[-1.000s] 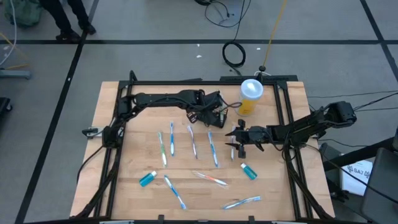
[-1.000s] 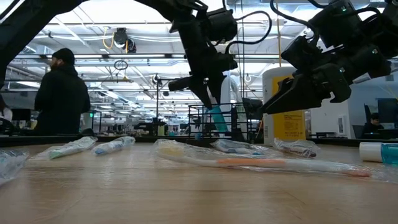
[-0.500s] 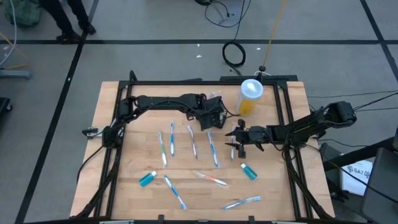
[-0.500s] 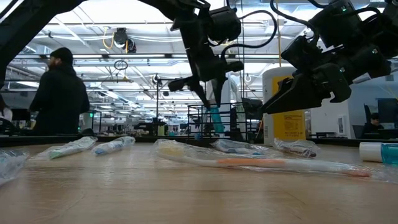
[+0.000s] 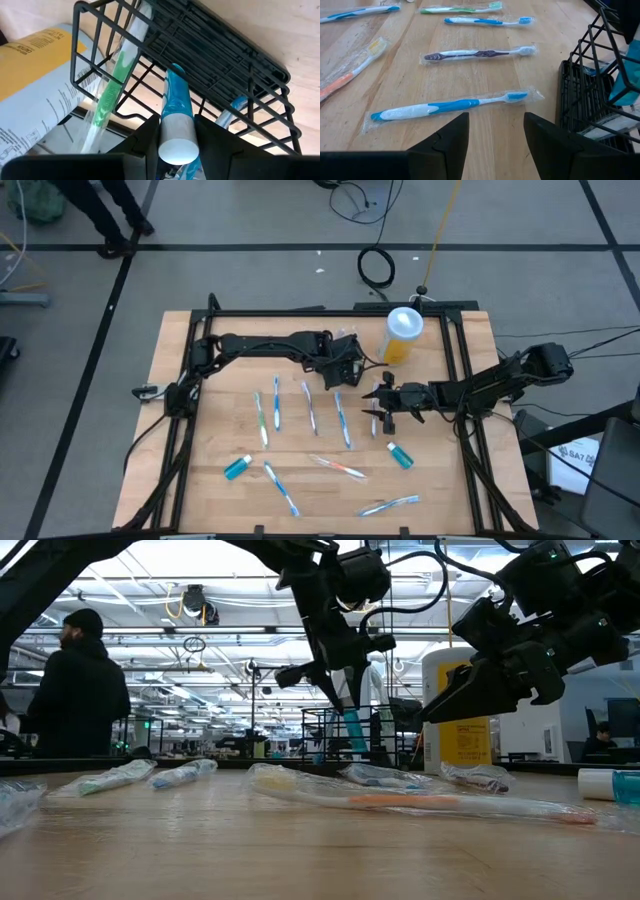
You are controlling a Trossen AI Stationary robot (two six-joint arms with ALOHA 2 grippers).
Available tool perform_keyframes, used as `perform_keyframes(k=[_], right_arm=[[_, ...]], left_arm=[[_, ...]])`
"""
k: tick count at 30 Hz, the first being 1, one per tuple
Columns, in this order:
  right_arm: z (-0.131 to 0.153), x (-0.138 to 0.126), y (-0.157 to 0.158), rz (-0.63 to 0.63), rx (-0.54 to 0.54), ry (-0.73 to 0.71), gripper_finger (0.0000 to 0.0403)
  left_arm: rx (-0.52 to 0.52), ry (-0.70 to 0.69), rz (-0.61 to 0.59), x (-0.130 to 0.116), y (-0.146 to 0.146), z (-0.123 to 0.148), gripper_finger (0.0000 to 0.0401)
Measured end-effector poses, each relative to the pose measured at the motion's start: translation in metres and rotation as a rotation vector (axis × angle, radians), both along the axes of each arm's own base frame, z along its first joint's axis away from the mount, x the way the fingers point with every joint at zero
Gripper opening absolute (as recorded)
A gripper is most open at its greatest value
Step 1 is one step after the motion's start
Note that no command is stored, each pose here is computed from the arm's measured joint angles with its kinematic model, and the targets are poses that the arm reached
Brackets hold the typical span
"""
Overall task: Pick & Place toothbrushing station
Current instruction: Put the blue mouthwash bottle into the black organizer
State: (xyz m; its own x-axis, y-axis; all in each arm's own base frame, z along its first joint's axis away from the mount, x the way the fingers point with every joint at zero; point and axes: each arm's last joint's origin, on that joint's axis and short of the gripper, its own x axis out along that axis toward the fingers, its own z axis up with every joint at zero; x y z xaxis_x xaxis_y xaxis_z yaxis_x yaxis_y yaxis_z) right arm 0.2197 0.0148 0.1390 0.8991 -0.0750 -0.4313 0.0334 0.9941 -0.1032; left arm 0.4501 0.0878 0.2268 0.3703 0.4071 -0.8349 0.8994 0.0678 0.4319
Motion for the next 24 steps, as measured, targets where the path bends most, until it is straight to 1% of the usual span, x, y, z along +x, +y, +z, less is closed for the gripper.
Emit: perform_keyframes(k=[3, 8, 14, 19, 24], right_arm=[[0.000, 0.000, 0.000, 0.000, -0.001, 0.000, 0.0180], [0.000, 0.000, 0.000, 0.000, -0.001, 0.000, 0.0180], [0.000, 0.000, 0.000, 0.000, -0.001, 0.000, 0.0180], [0.000, 0.000, 0.000, 0.000, 0.001, 0.000, 0.0180], [0.000, 0.000, 0.000, 0.000, 0.001, 0.000, 0.0180]], left_arm=[[0.006, 0.016, -0.024, 0.000, -0.003, 0.000, 0.0113], [0.056, 0.114, -0.174, -0.002, -0.011, -0.002, 0.0113], [0.105, 0.172, -0.297, -0.002, -0.013, -0.002, 0.0113], [0.125, 0.198, -0.351, -0.002, -0.014, -0.002, 0.0113], [0.122, 0.194, -0.344, -0.002, -0.014, -0.002, 0.0113]])
